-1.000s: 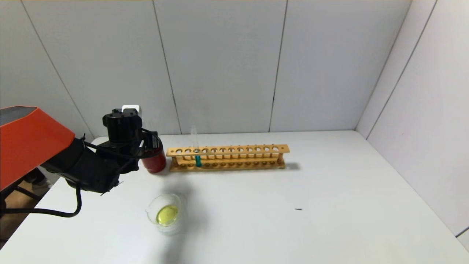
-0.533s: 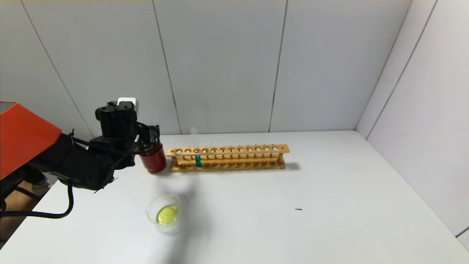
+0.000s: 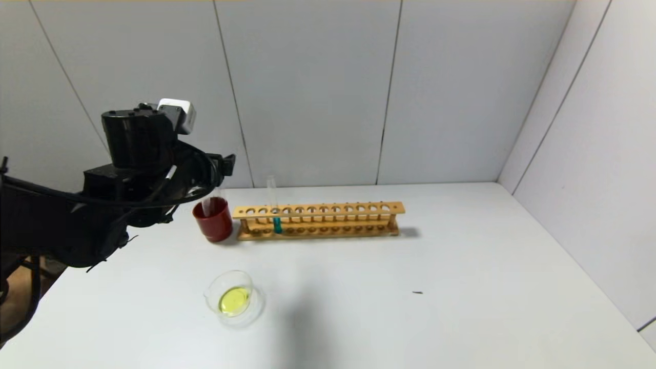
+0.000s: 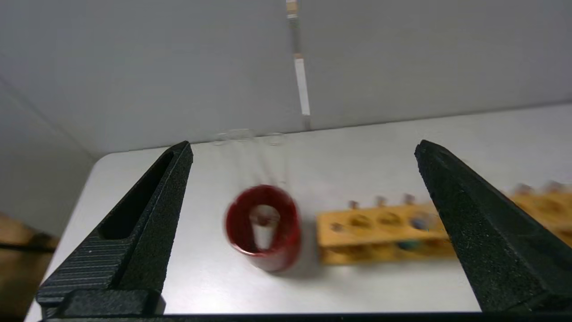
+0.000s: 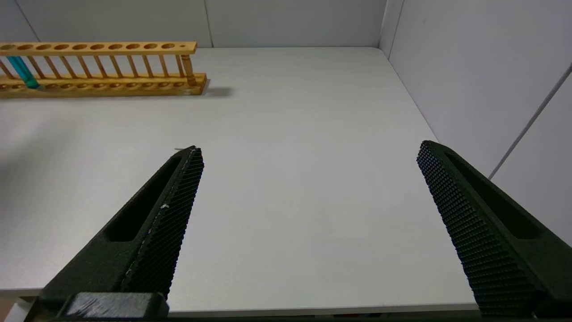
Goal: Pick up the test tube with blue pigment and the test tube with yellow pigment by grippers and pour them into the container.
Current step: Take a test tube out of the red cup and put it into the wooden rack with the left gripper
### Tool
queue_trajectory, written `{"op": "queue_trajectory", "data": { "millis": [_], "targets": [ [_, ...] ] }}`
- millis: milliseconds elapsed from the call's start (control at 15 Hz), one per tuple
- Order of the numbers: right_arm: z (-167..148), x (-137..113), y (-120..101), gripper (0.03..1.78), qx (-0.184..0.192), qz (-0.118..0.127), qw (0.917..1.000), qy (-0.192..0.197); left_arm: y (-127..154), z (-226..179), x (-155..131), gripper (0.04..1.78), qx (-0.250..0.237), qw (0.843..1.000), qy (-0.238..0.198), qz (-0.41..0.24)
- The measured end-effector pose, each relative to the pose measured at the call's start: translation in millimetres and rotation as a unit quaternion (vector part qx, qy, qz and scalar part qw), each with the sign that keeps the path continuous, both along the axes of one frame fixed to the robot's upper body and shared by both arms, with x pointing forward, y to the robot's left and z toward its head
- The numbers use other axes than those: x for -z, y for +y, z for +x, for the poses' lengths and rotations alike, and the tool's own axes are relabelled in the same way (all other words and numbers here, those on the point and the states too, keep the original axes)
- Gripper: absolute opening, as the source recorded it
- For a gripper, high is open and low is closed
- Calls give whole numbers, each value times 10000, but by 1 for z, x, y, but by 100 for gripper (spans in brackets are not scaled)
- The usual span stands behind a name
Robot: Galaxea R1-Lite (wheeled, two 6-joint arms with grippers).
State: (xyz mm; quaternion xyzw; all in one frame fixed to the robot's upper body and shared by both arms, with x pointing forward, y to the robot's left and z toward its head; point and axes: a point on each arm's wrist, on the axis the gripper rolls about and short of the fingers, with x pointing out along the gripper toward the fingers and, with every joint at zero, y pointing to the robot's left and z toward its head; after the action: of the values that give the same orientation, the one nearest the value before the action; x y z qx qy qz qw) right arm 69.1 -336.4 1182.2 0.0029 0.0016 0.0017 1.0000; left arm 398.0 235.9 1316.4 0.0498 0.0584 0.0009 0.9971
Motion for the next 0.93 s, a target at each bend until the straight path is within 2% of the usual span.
{"op": "queue_trajectory", "data": {
  "millis": [200, 267, 600, 933],
  "targets": [
    [0, 0, 0, 175, -2, 0, 10000, 0, -14, -29, -11, 175, 1129, 9935, 25, -102],
    [0, 0, 0, 175, -2, -2, 10000, 0, -17, -35, -10, 175, 1345, 9908, 124, -102],
    [0, 0, 0, 175, 0, 2, 10000, 0, -30, -50, 3, 175, 1674, 9846, 482, -145],
    [0, 0, 0, 175, -2, 0, 10000, 0, -42, -36, 29, 175, 1694, 9820, 836, -76]
  ]
}}
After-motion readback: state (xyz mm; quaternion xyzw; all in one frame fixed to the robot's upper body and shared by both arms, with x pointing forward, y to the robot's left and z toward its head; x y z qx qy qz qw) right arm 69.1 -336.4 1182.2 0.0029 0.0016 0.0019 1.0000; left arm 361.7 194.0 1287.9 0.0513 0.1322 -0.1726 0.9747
